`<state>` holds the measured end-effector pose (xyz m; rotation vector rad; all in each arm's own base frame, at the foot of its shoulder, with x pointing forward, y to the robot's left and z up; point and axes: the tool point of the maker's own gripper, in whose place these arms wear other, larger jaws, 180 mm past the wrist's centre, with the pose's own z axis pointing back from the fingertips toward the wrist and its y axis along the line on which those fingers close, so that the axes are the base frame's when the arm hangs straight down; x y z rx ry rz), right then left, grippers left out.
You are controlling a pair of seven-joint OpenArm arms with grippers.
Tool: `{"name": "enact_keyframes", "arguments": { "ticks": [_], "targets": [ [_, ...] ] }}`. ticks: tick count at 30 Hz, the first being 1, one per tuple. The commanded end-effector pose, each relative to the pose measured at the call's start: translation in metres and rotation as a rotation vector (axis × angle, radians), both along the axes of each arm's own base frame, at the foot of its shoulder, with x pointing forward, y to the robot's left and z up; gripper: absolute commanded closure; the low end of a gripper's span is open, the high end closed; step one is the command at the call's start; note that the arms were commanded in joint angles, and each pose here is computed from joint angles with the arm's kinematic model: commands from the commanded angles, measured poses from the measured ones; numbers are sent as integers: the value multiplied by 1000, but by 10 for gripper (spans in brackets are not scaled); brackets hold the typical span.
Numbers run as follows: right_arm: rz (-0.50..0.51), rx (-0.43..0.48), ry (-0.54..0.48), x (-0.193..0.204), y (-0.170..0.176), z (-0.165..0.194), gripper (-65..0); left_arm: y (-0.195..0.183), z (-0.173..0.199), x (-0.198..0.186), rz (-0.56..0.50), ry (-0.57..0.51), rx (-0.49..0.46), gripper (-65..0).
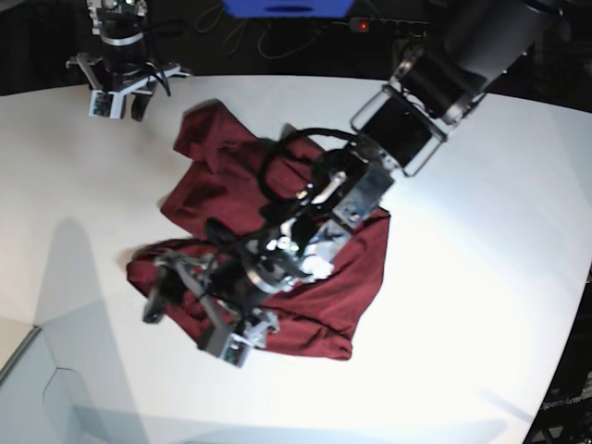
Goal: Layout the t-shirt on the table in an organized manner, then fold the t-shirt properly
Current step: 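Lift the grasped shirt with the left gripper and drag it across the table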
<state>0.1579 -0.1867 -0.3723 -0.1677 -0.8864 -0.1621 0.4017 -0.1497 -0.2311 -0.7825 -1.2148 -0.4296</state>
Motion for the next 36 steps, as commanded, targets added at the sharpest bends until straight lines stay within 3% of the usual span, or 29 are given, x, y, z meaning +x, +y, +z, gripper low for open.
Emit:
{"name": "enact_keyframes", "arguments": {
  "ticks": [1, 5, 9, 17, 22, 32, 36],
  "targets": [
    [3, -7, -37, 4, 0, 9, -173, 14, 14, 6, 28, -37, -28, -516],
    [4, -6, -58, 12, 1, 12, -173, 66, -9, -4, 116, 8, -32, -516],
    [6, -3, -73, 17, 2, 14, -173, 83, -28, -40, 106, 43, -22, -516],
    [12, -5, -85, 21, 2, 17, -173, 99, -87, -115, 21, 165, 92, -517],
    [11, -1, -87, 22, 3, 17, -173, 83, -125, -150, -80, 243, 166, -518],
    [11, -1, -81, 20, 3, 16, -173, 79, -182, -155, -68, 358, 245, -518],
    [11, -1, -76, 18, 3, 15, -173, 80, -182, -148, -68, 346, 255, -485]
  ]
}}
